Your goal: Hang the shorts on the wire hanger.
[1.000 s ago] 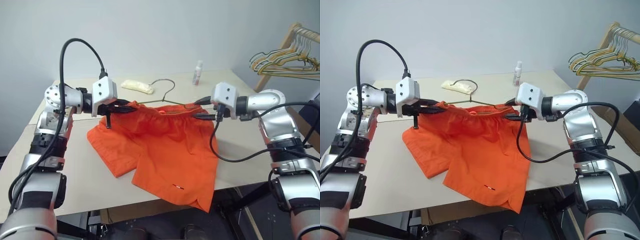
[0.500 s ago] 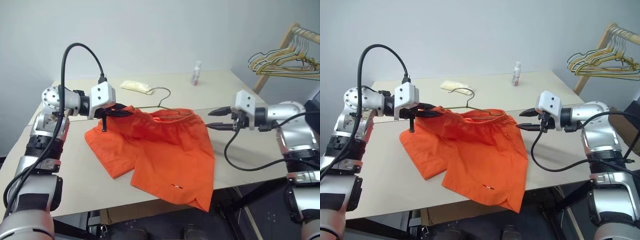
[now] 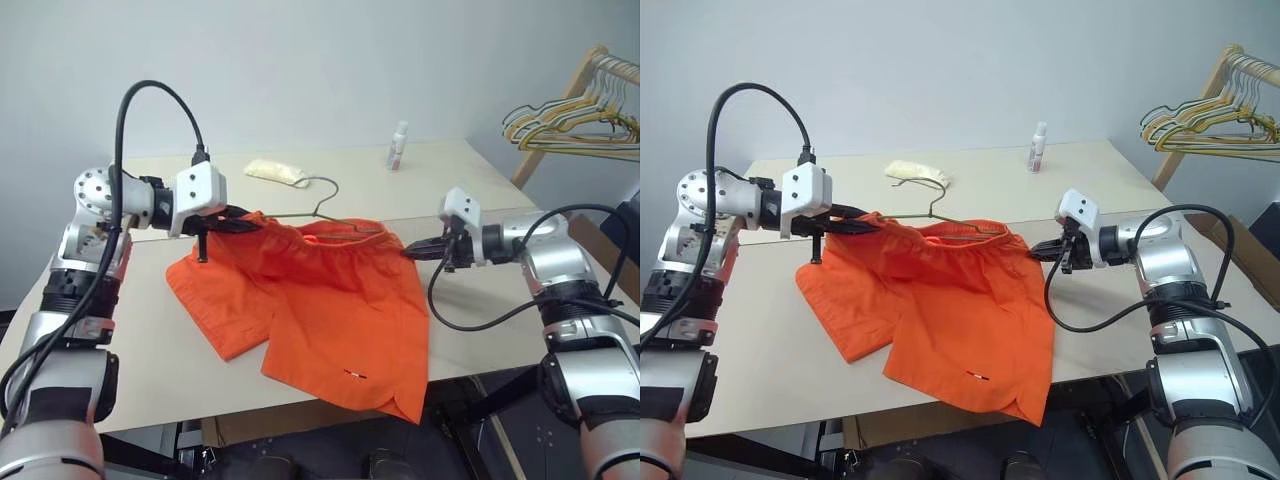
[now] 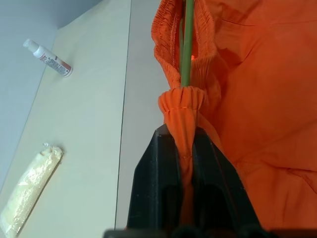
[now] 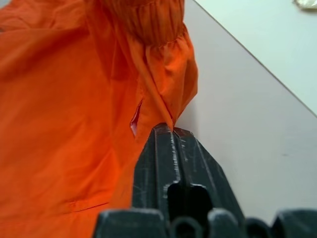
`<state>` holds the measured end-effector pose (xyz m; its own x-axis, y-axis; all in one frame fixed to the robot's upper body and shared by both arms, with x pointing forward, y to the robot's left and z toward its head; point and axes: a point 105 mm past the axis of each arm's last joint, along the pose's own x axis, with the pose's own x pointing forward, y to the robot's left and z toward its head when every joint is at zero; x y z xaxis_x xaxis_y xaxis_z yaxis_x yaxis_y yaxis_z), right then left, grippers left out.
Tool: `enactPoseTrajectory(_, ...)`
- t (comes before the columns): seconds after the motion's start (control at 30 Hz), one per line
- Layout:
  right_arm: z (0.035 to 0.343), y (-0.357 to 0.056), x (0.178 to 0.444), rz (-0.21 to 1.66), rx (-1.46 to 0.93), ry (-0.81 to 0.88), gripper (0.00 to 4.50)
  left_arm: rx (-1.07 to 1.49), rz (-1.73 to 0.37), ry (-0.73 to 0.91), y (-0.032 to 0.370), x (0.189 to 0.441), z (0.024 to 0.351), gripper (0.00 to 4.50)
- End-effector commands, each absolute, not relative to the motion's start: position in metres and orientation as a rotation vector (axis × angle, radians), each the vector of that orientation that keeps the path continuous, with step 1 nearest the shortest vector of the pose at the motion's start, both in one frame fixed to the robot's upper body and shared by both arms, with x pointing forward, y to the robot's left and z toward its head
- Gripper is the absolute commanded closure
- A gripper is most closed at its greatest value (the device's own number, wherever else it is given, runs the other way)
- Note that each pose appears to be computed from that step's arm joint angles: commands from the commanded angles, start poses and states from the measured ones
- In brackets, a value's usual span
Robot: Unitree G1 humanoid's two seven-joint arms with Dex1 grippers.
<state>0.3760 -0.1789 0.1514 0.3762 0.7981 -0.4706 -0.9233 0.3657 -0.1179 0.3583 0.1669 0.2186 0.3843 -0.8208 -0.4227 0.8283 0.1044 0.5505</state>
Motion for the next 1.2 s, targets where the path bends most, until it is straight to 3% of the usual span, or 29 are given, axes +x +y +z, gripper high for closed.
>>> enactPoseTrajectory(0.03,0.168,-0.177,0.376,1.148,-0.404,0.31,4.48,0.828,-1.183,-0.038,0.171,0.359,0.233,4.5)
enactPoseTrajectory(0.13,0.177,-0.179,0.379,1.122,-0.438,0.271,4.48,0.835,-1.205,0.004,0.173,0.357,0.226,4.5)
enactPoseTrajectory(0.33,0.231,-0.175,0.379,1.115,-0.588,0.092,4.48,0.884,-1.22,0.096,0.179,0.356,0.21,4.5)
enactPoseTrajectory(0.53,0.265,-0.14,0.353,1.263,-0.68,-0.038,4.48,0.852,-1.152,0.009,0.165,0.37,0.216,4.5)
enactPoseTrajectory(0.73,0.259,-0.126,0.346,1.286,-0.729,-0.024,4.48,0.772,-1.153,-0.073,0.153,0.371,0.229,4.5)
enactPoseTrajectory(1.07,0.235,-0.148,0.373,1.089,-0.834,0.04,4.48,0.758,-1.195,-0.067,0.159,0.36,0.224,4.5)
enactPoseTrajectory(1.2,0.227,-0.148,0.368,1.132,-0.821,0.034,3.47,0.746,-1.192,-0.077,0.159,0.361,0.226,4.5)
